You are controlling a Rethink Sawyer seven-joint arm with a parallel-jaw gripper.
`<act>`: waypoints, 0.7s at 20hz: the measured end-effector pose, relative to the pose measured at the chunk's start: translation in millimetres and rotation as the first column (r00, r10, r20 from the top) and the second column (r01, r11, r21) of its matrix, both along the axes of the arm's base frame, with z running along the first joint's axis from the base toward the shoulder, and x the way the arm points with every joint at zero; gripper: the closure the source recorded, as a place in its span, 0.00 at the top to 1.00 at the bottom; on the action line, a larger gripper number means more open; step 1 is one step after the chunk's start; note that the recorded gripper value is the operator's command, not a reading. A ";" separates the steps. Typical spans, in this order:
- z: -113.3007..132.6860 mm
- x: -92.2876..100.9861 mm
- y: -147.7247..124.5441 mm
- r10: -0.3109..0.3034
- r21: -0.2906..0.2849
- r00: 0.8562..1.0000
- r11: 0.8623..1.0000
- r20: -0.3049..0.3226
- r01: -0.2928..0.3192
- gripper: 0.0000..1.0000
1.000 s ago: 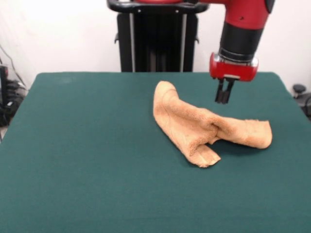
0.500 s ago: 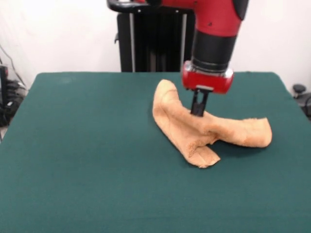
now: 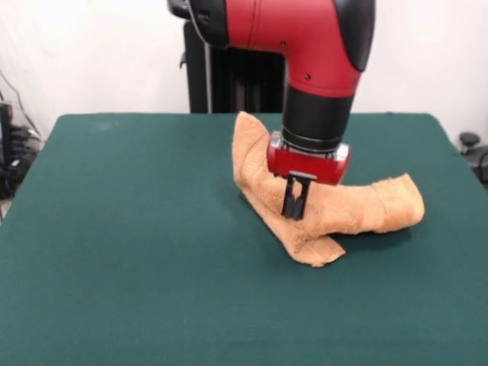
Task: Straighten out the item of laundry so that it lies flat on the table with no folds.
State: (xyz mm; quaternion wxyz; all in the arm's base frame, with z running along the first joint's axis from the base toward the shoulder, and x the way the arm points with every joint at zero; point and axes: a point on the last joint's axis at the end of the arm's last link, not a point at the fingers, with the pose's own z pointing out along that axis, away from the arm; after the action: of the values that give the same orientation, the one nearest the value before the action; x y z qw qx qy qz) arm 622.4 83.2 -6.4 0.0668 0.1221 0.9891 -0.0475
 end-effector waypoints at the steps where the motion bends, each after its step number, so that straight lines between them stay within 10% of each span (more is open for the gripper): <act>1: -1.8 2.2 1.3 0.002 -0.001 1.000 1.000 0.001 -0.002 0.00; 14: -2.4 11.3 20.1 0.031 -0.009 0.999 0.999 -0.017 -0.031 0.00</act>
State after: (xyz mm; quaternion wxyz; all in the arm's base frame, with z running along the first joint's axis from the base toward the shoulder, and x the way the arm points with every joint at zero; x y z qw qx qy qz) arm 633.7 103.3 -8.8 0.0598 0.1059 0.9912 -0.0522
